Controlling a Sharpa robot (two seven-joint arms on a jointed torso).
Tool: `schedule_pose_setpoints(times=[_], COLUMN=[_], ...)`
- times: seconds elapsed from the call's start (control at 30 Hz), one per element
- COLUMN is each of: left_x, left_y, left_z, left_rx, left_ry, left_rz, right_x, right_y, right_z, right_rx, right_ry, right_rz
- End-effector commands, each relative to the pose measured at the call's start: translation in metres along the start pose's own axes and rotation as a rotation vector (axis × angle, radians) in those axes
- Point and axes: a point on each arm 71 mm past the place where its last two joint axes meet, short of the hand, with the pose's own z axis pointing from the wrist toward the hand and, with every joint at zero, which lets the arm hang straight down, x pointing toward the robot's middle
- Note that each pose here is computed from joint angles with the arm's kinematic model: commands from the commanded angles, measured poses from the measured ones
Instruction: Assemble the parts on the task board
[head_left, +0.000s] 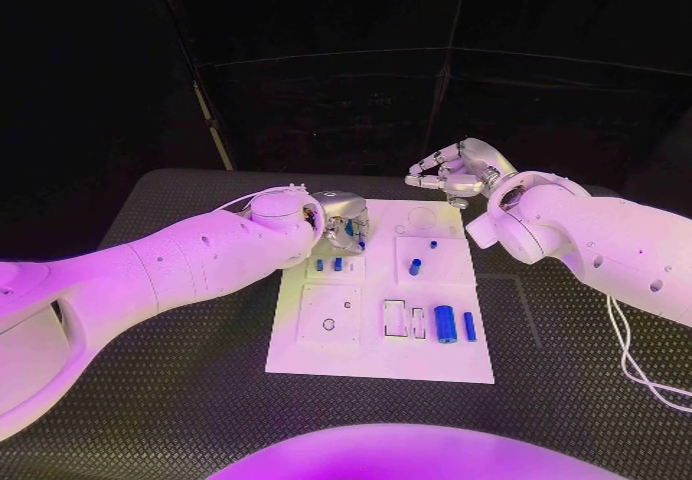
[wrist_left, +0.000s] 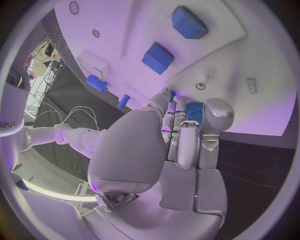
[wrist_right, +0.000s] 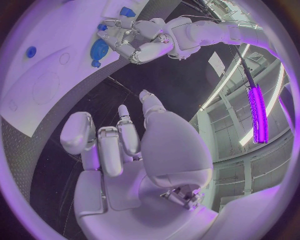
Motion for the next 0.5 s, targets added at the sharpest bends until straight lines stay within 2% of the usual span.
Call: schedule_pose_setpoints(times=[0.03, 0.3, 0.5], left_x=[0.0058, 0.0069, 0.0076], left_y=[0.0009, -0.0015, -0.0002], left_z=[0.0010, 0.0030, 0.0026], left_rx=[-0.015, -0.011, -0.013], left_ry=[0.044, 0.050, 0.056], left_rz=[0.013, 0.013, 0.013], right_x=[0.0004, 0.0008, 0.0008], right_y=[0.0024, 0.0027, 0.0028], right_z=[0.0003, 0.0004, 0.0005], right_rx=[-0.014, -0.014, -0.015], right_ry=[0.006, 0.007, 0.007], right_rz=[-0.002, -0.002, -0.002])
